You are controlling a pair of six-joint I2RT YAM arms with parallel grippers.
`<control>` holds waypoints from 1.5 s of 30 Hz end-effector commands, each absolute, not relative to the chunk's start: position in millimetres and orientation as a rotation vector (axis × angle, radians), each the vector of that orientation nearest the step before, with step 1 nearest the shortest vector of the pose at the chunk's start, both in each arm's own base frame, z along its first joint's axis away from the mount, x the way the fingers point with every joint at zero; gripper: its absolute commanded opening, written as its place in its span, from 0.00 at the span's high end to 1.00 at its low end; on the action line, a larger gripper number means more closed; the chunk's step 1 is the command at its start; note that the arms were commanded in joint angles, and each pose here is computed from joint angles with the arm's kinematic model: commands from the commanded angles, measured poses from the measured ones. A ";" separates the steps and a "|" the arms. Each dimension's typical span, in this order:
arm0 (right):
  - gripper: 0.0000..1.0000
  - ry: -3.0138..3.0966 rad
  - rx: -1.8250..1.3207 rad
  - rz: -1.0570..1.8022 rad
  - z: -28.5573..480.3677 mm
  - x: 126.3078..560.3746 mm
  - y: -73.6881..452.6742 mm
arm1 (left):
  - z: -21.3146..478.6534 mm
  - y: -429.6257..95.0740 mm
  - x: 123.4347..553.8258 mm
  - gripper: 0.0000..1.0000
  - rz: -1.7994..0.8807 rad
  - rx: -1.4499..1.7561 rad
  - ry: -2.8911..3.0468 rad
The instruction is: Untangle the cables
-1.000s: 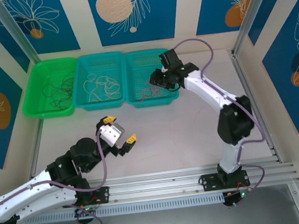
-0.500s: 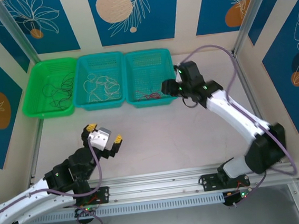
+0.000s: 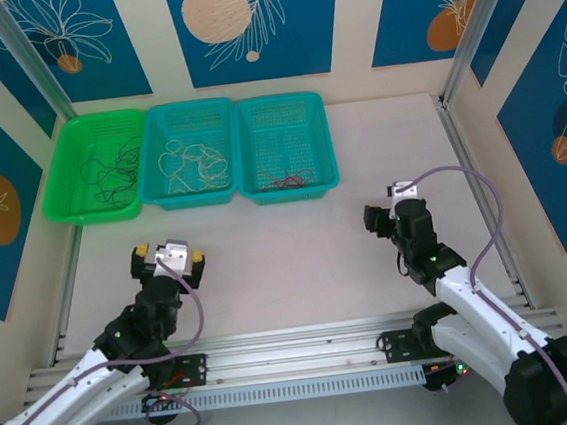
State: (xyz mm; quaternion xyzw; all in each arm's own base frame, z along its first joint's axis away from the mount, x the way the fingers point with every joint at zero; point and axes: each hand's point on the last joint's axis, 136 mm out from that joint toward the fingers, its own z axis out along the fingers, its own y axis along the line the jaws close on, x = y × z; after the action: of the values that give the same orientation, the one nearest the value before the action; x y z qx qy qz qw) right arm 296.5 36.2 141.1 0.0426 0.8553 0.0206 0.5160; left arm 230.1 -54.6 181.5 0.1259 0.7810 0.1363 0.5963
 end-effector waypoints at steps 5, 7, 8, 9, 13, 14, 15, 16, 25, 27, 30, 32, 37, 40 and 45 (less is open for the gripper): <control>0.18 2.018 0.231 0.020 112.2 328.2 4.6 | 155.6 -50.0 262.5 0.00 0.347 0.220 1.859; 0.17 2.021 0.213 0.024 111.4 340.4 7.5 | 147.9 -50.8 270.2 0.00 0.346 0.222 1.885; 0.16 1.987 0.196 0.041 114.6 347.0 10.8 | 144.1 -50.8 274.1 0.00 0.351 0.220 1.895; 0.15 1.952 0.177 0.061 117.5 352.5 13.7 | 141.6 -50.1 277.9 0.00 0.354 0.215 1.900; 0.08 1.942 0.152 0.047 119.1 373.8 14.2 | 132.9 -42.9 289.1 0.00 0.360 0.187 1.919; 0.06 1.941 0.137 0.021 118.9 379.3 12.8 | 131.5 -39.0 291.8 0.00 0.358 0.170 1.921; 0.05 1.948 0.120 0.003 116.5 381.7 11.7 | 129.9 -35.7 294.4 0.00 0.353 0.154 1.923; 0.05 1.927 0.101 0.001 118.9 384.1 11.4 | 128.8 -32.4 296.8 0.00 0.344 0.137 1.926; 0.01 1.934 0.053 0.187 94.9 392.3 14.0 | 119.8 -16.2 331.6 0.00 0.282 0.074 1.931; 0.01 1.938 0.068 0.130 94.2 395.1 12.0 | 120.5 -19.1 343.6 0.00 0.230 0.086 1.908; 0.01 1.937 0.053 0.100 94.1 396.1 15.4 | 119.0 -17.2 362.5 0.00 0.162 0.078 1.905; 0.01 1.938 0.052 0.107 94.3 396.3 15.5 | 116.0 -13.6 375.6 0.00 0.145 0.077 1.920; 0.01 1.939 0.052 0.109 93.9 396.3 15.0 | 91.7 -11.3 393.0 0.00 0.059 0.046 1.899; 0.01 1.940 0.052 0.111 93.9 396.3 15.2 | 90.4 -17.9 393.1 0.00 0.027 0.089 1.910; 0.01 1.941 0.053 0.109 93.5 396.1 14.9 | 88.0 -19.8 394.4 0.00 0.021 0.101 1.942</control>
State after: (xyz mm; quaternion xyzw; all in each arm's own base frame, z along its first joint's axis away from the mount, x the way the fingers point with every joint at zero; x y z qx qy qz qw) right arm 387.0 19.1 77.6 0.0276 0.8394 0.0610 0.5394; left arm 385.2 -15.0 70.5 0.0369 0.8421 0.0275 0.5373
